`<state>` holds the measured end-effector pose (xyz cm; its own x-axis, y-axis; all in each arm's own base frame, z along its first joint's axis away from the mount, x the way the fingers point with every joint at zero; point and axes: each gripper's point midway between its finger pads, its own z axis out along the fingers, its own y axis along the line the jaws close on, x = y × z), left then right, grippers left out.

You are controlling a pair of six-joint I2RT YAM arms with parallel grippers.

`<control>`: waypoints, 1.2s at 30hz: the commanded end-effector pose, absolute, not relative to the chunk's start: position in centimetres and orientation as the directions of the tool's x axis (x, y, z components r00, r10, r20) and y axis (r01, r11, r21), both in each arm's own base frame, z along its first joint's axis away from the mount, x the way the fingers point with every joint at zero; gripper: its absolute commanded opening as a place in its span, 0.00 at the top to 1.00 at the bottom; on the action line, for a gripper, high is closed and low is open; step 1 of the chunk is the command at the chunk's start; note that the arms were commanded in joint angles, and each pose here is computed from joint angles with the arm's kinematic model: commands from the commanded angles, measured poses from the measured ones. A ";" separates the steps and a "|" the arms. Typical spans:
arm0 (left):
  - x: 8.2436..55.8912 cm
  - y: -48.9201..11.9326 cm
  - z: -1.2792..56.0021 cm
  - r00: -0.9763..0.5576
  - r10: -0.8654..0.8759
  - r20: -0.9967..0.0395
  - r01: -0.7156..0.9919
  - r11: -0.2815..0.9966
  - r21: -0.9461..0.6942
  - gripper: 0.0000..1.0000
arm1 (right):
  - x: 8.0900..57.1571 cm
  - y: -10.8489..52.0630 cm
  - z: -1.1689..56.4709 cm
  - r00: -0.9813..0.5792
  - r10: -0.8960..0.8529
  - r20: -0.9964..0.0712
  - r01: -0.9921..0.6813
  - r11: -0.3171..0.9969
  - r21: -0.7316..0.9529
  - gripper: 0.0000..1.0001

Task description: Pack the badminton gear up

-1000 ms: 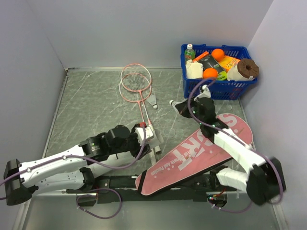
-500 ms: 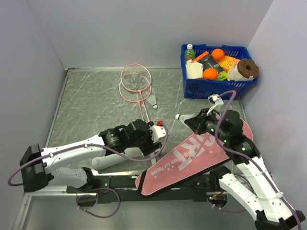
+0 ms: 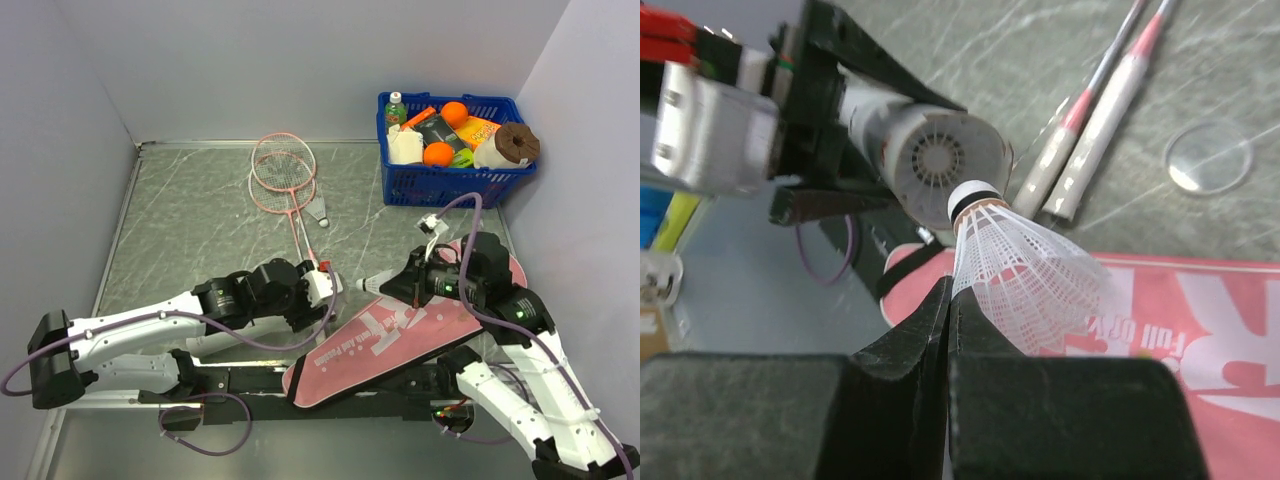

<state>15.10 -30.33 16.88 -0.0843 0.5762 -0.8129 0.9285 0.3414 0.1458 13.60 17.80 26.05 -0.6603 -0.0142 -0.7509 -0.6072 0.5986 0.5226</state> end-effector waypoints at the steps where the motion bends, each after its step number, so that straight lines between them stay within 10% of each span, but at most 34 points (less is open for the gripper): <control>1: 14.8 -31.3 19.5 -0.033 0.487 -0.873 0.929 0.336 0.153 0.99 | 12.7 18.7 26.8 -0.655 -0.062 -0.753 -0.655 0.543 0.526 1.00; 36: 12.2 -30.9 23.5 0.012 0.350 -0.936 0.956 0.272 0.114 0.99 | 13.9 31.4 26.1 -0.696 -0.113 -0.709 -0.717 0.158 0.679 1.00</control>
